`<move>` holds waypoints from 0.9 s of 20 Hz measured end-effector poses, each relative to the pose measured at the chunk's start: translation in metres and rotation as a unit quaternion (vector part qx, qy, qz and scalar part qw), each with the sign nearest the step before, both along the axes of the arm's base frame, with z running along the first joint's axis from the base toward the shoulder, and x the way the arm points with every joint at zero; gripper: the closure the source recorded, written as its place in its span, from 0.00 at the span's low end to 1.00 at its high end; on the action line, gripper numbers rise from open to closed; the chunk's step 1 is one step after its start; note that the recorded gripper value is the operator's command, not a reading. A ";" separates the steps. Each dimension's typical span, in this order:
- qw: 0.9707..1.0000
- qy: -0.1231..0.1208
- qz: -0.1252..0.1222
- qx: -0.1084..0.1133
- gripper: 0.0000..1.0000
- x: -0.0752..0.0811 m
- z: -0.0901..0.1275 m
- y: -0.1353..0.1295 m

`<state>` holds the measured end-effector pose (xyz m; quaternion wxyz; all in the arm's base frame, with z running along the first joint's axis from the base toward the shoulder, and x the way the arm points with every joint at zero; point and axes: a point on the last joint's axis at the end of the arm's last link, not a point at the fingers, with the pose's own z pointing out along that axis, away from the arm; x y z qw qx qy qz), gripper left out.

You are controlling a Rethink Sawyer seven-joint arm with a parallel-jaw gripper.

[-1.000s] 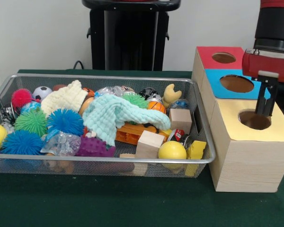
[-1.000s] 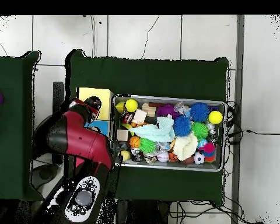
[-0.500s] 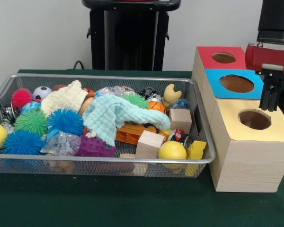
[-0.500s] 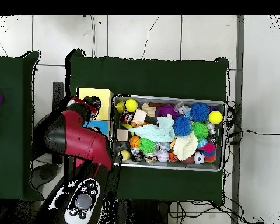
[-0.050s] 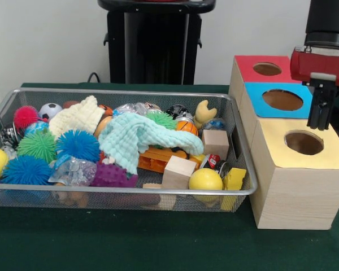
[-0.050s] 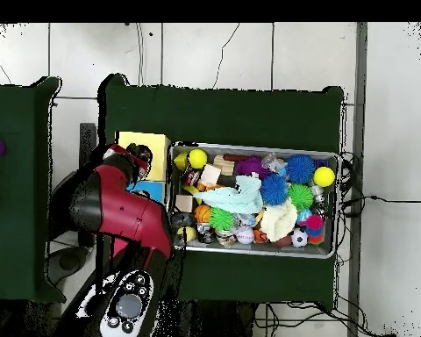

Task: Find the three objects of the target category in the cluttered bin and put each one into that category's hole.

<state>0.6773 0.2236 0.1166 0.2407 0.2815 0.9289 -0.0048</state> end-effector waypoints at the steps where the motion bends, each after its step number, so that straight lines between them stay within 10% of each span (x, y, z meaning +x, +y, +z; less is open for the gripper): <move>1: 1.000 0.000 0.000 0.001 1.00 0.000 0.002 0.000; 8: 0.999 0.049 0.005 -0.004 1.00 -0.015 0.018 -0.012; 15: 0.989 0.141 0.018 -0.033 1.00 -0.045 0.046 -0.056; 18: 0.990 0.136 0.013 -0.038 1.00 -0.040 0.059 -0.083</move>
